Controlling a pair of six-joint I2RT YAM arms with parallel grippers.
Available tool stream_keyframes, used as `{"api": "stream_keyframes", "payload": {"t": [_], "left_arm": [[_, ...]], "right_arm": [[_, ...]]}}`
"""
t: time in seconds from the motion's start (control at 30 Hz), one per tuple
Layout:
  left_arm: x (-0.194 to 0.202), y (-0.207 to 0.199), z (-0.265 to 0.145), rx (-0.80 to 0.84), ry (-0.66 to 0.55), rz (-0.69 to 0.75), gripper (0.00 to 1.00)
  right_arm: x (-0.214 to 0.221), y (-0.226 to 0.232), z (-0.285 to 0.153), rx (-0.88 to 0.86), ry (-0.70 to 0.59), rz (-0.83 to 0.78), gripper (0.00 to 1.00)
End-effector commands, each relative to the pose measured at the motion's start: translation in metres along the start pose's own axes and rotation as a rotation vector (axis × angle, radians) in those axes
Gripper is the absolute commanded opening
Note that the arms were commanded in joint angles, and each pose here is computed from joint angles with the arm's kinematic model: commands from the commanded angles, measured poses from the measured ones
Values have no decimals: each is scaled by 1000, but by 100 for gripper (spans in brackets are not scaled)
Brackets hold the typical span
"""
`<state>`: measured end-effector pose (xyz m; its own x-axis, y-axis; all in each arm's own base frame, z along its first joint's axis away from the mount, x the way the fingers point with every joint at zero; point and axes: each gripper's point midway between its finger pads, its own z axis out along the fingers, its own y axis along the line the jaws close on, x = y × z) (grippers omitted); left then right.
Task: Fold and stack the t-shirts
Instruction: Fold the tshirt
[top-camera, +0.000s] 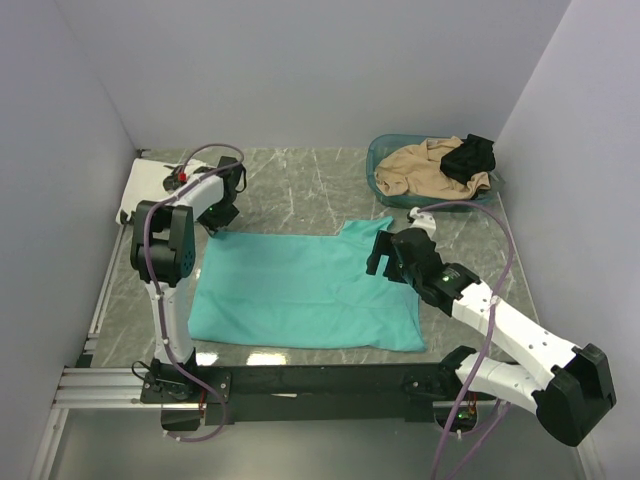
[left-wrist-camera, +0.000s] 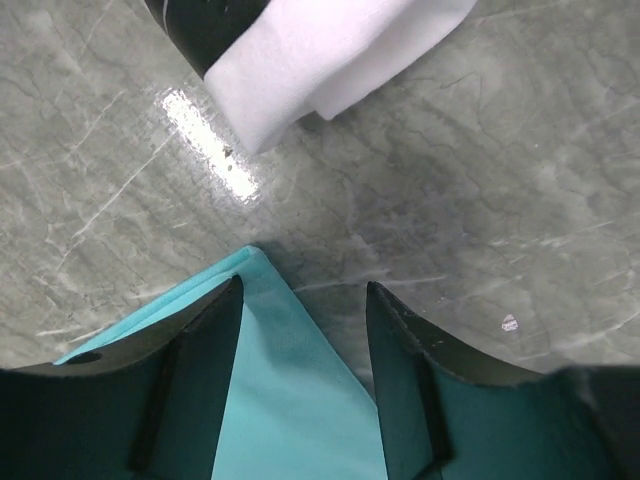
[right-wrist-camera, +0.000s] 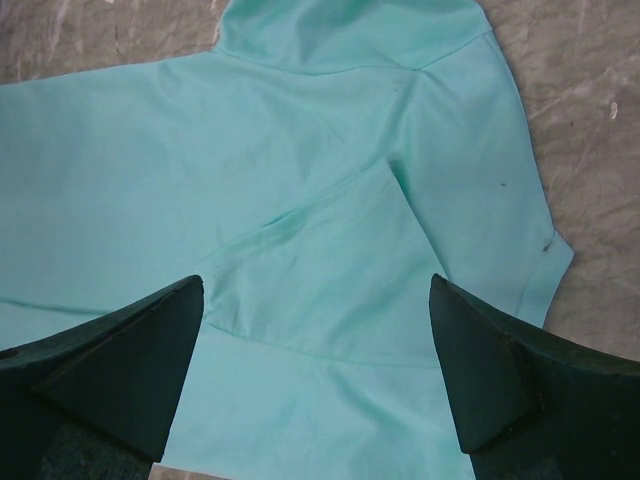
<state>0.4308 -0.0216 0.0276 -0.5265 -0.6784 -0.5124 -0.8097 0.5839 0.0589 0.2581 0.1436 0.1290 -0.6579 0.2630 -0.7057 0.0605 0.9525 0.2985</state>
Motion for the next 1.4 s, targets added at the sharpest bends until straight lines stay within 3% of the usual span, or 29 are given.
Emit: {"api": "stream_keyframes", "payload": {"t": [0.0, 0.17, 0.2, 0.3, 0.33, 0.43, 0.57, 0.87, 1.07, 1.17, 1.37], "left_arm": [[-13, 0, -6, -3, -39, -20, 58], [-5, 7, -2, -23, -20, -7, 51], [-2, 10, -2, -32, -12, -8, 43], [9, 16, 1, -27, 13, -6, 30], [12, 18, 2, -23, 21, -4, 20], [20, 20, 3, -5, 38, 2, 1], [16, 24, -1, 4, 21, 10, 1], [9, 21, -20, 100, 1, -9, 1], [14, 21, -19, 121, 12, 6, 1], [13, 22, -21, 126, 9, 7, 1], [9, 26, -23, 115, -12, 7, 1]], "right_arm": [[-10, 2, -2, -20, -40, 4, 100], [-10, 0, -3, -14, -47, 2, 100], [-12, -1, -3, -7, -56, 5, 100], [-20, -2, -5, 12, -81, 15, 100], [-23, -4, -4, 26, -95, 16, 100], [-34, 0, 2, 48, -106, 4, 100], [-61, 14, 17, 95, -110, -31, 100], [-93, 53, 98, 194, -38, -139, 94], [-86, 47, 166, 332, 69, -192, 88], [-97, 51, 183, 371, 69, -191, 86], [-75, 33, 221, 446, 149, -223, 83]]}}
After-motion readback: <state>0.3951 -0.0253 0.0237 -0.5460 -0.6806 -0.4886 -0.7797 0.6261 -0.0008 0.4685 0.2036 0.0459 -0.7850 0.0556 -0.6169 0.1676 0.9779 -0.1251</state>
